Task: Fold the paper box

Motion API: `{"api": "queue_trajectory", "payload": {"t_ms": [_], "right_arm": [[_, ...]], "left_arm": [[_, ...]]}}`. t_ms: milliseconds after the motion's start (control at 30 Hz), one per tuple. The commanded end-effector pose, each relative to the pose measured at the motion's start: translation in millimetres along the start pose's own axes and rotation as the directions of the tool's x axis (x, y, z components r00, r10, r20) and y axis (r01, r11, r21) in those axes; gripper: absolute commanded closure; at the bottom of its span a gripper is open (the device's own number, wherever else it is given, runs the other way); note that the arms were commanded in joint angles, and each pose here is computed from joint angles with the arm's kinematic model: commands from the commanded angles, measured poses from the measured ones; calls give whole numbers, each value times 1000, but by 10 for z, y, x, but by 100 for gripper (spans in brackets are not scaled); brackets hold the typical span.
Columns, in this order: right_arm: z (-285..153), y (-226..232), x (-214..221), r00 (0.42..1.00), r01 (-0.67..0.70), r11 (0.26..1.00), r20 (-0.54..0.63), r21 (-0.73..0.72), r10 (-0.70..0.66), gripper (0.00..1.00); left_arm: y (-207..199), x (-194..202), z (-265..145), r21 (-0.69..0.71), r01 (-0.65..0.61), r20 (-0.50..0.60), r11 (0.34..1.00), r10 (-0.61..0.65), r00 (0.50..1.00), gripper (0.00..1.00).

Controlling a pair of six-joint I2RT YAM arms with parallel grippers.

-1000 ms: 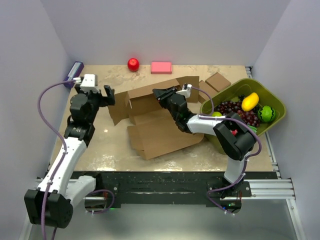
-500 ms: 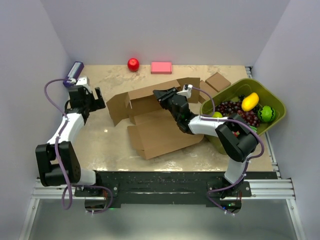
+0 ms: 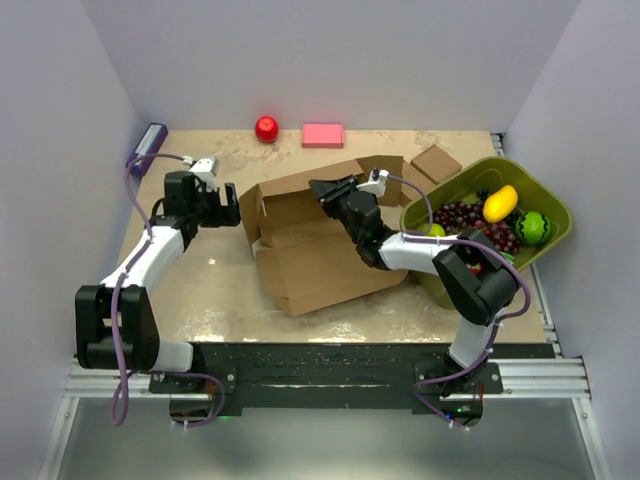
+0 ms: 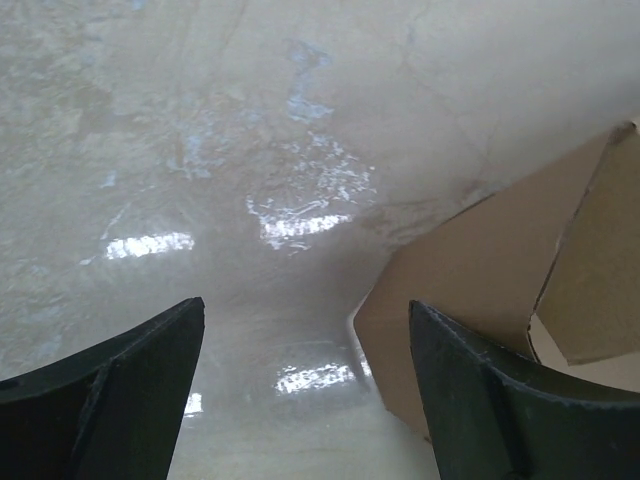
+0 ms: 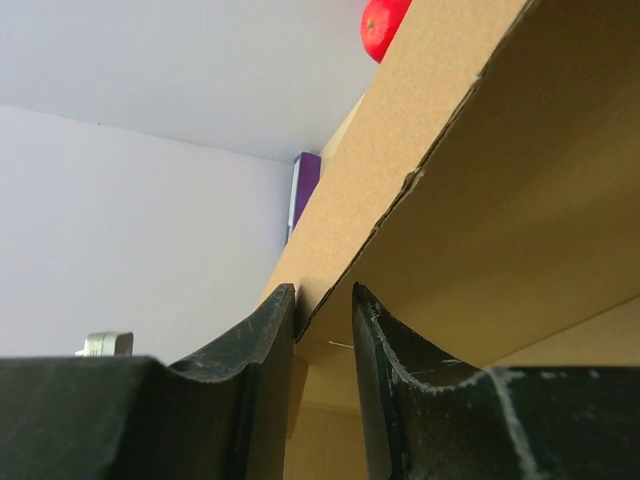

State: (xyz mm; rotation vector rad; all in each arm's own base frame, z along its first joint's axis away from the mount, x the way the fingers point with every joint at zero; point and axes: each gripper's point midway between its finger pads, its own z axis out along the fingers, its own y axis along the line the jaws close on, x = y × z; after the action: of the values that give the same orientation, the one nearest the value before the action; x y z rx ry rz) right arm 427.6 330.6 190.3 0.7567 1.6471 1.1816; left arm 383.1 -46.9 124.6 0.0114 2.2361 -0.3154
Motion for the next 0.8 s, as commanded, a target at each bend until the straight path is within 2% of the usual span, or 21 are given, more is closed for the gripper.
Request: {"api": "queue_trajectory", "payload": {"t_ms": [0,267,333,400,500,533,567,633,700,733,767], "right_arm": [[-51,-150,-22,999,36,998,5,45,-37,69],[-74,-152,2,999,46,998,5,39,-46,71],[-72,-141,11,999,45,998,3,35,-45,71],[-71,-133,9,999,43,998,6,35,-44,71],[-84,-127,2,999,45,998,10,35,-45,71],[-85,-117,-16,999,43,998,15,34,-44,71],[-92,-112,-15,999,45,998,15,33,-46,72],[-90,-106,-26,999,49,998,17,33,-50,71],[-95,-85,-34,999,49,998,18,29,-49,71],[-103,-93,-26,999,49,998,16,31,-49,71],[-104,-98,-30,999,49,998,19,32,-49,71]], "left_arm": [[-399,-43,37,152,-65,28,986,61,998,14],[-625,-89,60,234,-66,59,970,54,997,18],[-595,-93,46,210,-69,54,975,59,997,18],[-415,-150,13,100,-78,56,992,72,996,17],[-81,-337,-214,-117,-51,139,992,68,988,14],[-68,-513,-439,-152,-42,227,988,76,971,13],[46,-481,-535,-213,-17,259,977,73,963,13],[-2,-712,-919,-215,28,413,976,65,908,13],[-27,-652,-1060,-200,55,464,978,45,885,13],[-131,-697,-1222,-158,73,514,985,19,857,14],[-177,-605,-1231,-135,74,507,988,5,862,15]]}}
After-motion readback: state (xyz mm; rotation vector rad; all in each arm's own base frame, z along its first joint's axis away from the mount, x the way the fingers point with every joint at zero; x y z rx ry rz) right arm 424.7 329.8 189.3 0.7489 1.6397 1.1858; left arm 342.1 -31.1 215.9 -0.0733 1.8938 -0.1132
